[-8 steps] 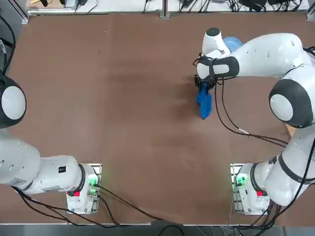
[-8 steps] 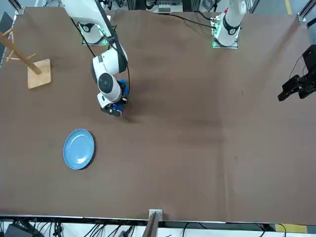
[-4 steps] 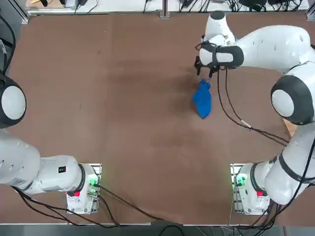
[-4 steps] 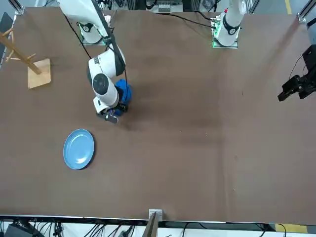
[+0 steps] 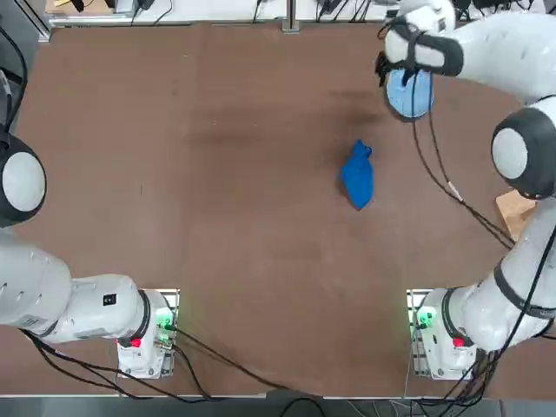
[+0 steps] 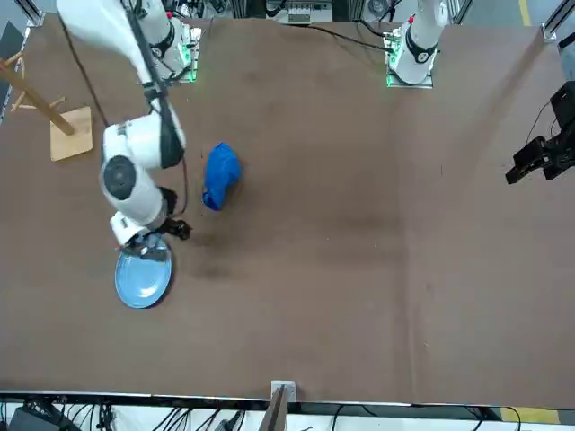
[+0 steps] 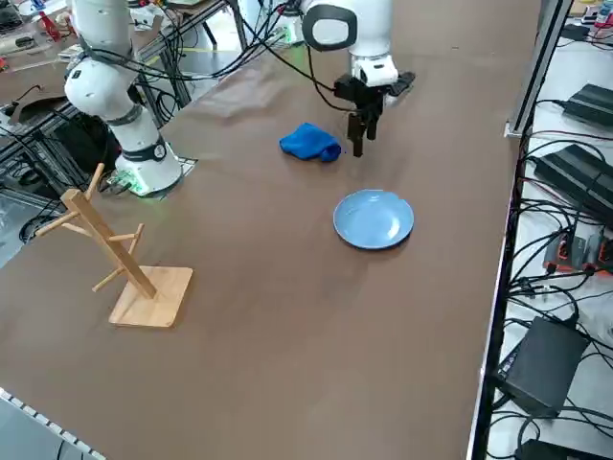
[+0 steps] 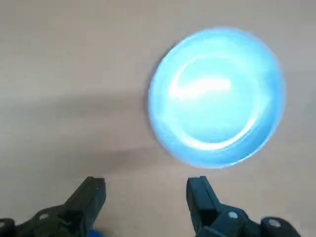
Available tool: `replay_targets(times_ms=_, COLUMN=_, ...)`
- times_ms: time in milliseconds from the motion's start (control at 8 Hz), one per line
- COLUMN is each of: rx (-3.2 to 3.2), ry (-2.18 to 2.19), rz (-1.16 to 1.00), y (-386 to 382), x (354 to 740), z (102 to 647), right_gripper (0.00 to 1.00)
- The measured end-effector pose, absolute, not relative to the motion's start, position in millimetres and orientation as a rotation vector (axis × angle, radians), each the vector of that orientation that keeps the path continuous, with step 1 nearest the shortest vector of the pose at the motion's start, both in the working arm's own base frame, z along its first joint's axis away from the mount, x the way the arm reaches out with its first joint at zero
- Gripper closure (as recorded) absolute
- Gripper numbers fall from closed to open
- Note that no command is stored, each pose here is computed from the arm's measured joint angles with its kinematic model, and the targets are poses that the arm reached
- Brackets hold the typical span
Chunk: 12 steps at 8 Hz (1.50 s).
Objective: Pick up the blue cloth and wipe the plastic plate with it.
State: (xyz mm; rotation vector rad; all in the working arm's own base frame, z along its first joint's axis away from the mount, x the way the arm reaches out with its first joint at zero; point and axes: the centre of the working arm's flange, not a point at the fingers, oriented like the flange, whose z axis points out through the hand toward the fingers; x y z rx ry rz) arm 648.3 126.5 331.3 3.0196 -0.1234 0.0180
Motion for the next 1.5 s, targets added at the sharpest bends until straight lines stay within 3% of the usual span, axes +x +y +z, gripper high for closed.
replay_targets(times_ms=250, rx=2.997, ry=-0.095, rz=-0.044, y=79, x=668, z=361, right_gripper=0.00)
replay_targets(times_ms=625, rx=2.997, ry=-0.158, rz=0.015, y=34, x=678, z=454, right_gripper=0.00)
replay_targets(times_ms=1125, rx=3.012, ry=-0.189, rz=0.038, y=24, x=630, z=564, right_gripper=0.00)
replay_targets(times_ms=1500, rx=3.030, ry=-0.220, rz=0.027, y=12, x=609, z=592, right_gripper=0.00)
